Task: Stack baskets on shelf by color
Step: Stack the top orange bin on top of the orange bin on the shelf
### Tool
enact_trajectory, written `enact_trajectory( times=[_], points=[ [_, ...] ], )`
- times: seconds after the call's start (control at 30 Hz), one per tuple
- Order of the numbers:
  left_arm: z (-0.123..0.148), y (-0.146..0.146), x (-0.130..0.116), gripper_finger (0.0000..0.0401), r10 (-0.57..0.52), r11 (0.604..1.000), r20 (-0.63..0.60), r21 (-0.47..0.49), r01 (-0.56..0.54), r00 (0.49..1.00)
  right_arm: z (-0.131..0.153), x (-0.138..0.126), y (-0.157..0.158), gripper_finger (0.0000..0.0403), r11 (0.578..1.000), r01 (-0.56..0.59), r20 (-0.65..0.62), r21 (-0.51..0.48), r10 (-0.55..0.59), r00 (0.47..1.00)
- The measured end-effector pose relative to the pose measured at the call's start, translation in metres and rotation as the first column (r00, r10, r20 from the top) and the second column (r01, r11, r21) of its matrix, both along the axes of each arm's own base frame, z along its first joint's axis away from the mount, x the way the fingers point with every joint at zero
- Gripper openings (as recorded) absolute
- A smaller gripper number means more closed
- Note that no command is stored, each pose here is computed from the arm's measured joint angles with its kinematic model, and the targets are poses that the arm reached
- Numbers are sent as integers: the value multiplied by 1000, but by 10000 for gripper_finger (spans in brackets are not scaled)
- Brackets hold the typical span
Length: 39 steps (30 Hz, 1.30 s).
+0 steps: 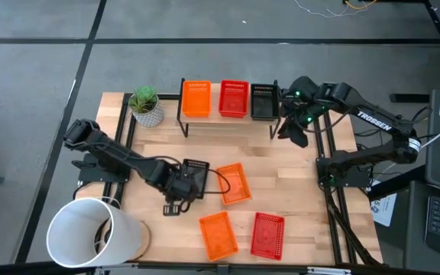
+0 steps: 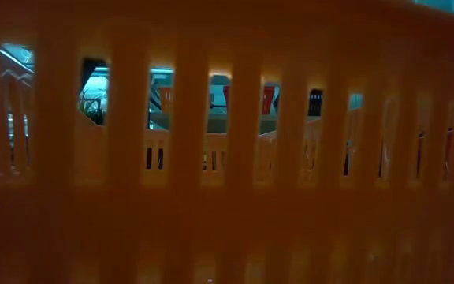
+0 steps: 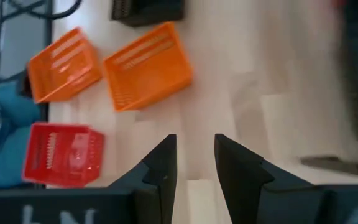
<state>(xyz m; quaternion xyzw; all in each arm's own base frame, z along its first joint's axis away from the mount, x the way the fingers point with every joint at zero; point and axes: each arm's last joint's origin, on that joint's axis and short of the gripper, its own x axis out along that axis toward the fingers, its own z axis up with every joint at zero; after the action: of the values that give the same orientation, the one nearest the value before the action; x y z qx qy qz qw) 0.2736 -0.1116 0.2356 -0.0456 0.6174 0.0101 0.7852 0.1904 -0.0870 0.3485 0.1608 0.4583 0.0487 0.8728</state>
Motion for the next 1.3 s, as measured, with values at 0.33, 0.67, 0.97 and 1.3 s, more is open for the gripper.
enact_trajectory(
  times=[0.33, 0.67, 0.97, 1.3],
  points=[
    [0, -9, -2, 43, -25, 1000, 24, 18, 25, 999, -4, 21, 61, 106, 985, -124, -76, -118, 116, 990],
    [10, 2, -19, 43, -81, 986, -44, 145, 86, 996, -65, 50, 111, 106, 960, -210, 90, -184, 229, 969],
    [72, 37, -58, 43, 4, 980, 227, 195, -50, 974, -100, 63, 146, 106, 946, -209, 76, -248, 234, 969],
    [87, 26, -11, 43, -60, 988, 593, 149, -36, 803, -121, 75, 153, 106, 938, -232, -33, -257, 231, 972]
  ],
)
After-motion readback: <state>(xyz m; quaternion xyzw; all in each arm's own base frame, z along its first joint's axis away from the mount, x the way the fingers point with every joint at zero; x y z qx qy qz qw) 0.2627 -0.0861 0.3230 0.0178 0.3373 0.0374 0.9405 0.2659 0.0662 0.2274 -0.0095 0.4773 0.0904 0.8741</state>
